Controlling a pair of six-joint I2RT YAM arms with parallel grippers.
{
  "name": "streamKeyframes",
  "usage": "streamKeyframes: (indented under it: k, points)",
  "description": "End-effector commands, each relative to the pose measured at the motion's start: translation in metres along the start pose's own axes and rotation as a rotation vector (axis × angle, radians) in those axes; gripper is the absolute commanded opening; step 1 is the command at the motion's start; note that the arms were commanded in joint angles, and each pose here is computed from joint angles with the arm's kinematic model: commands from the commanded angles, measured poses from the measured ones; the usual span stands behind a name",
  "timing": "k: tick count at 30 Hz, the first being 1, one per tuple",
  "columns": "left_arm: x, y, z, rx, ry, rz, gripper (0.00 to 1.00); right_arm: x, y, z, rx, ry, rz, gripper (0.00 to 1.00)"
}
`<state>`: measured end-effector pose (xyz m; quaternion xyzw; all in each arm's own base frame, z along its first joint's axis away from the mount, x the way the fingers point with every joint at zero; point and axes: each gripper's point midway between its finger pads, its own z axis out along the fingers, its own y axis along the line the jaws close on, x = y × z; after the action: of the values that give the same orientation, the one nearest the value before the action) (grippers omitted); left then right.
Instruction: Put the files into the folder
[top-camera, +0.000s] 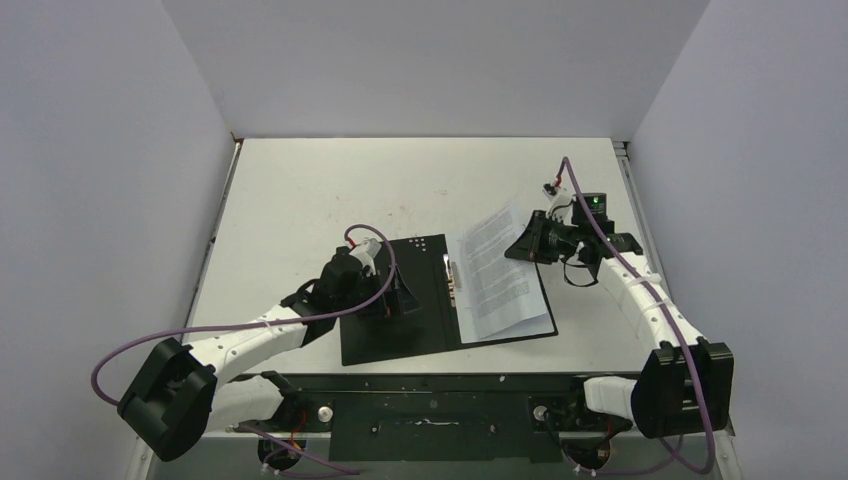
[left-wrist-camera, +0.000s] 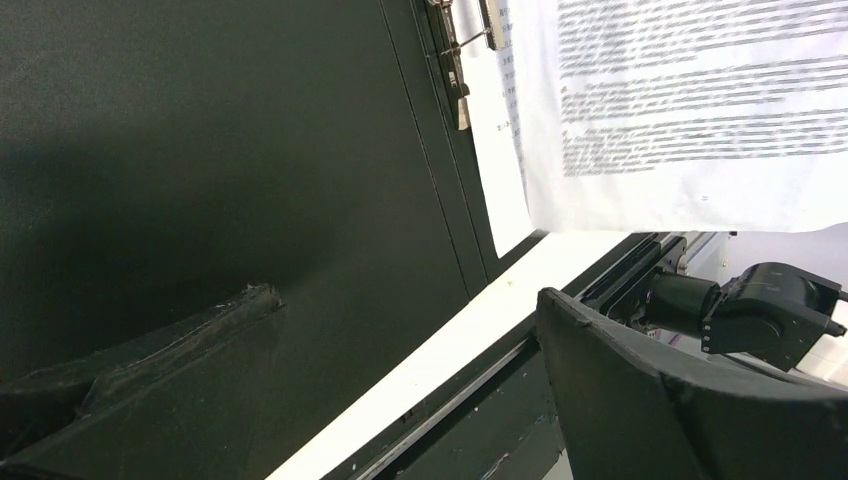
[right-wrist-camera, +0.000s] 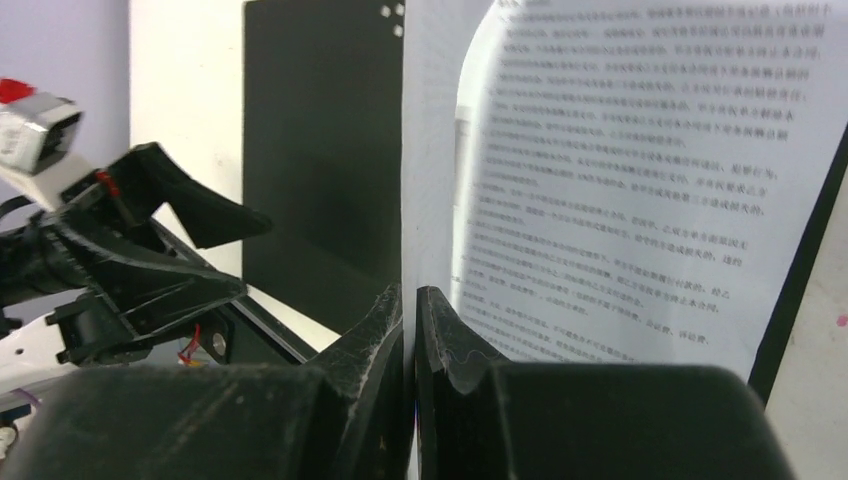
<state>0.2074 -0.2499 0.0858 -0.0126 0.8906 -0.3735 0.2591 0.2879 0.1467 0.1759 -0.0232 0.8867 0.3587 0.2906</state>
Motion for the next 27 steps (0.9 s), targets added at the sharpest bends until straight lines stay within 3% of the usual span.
streamKeyframes:
  k: [1,13,27]
  points:
    - [-0.008,-0.013,-0.001,0.057,-0.034,0.032,0.97,0.006,-0.021,0.015,0.018,-0.009,0.032,0.05]
    - [-0.008,-0.014,-0.001,0.062,-0.035,0.037,0.97,0.014,-0.074,0.015,0.3,0.016,-0.026,0.05]
    - [-0.005,-0.014,0.0,0.07,-0.022,0.036,0.97,0.016,-0.087,0.034,0.336,0.034,-0.044,0.1]
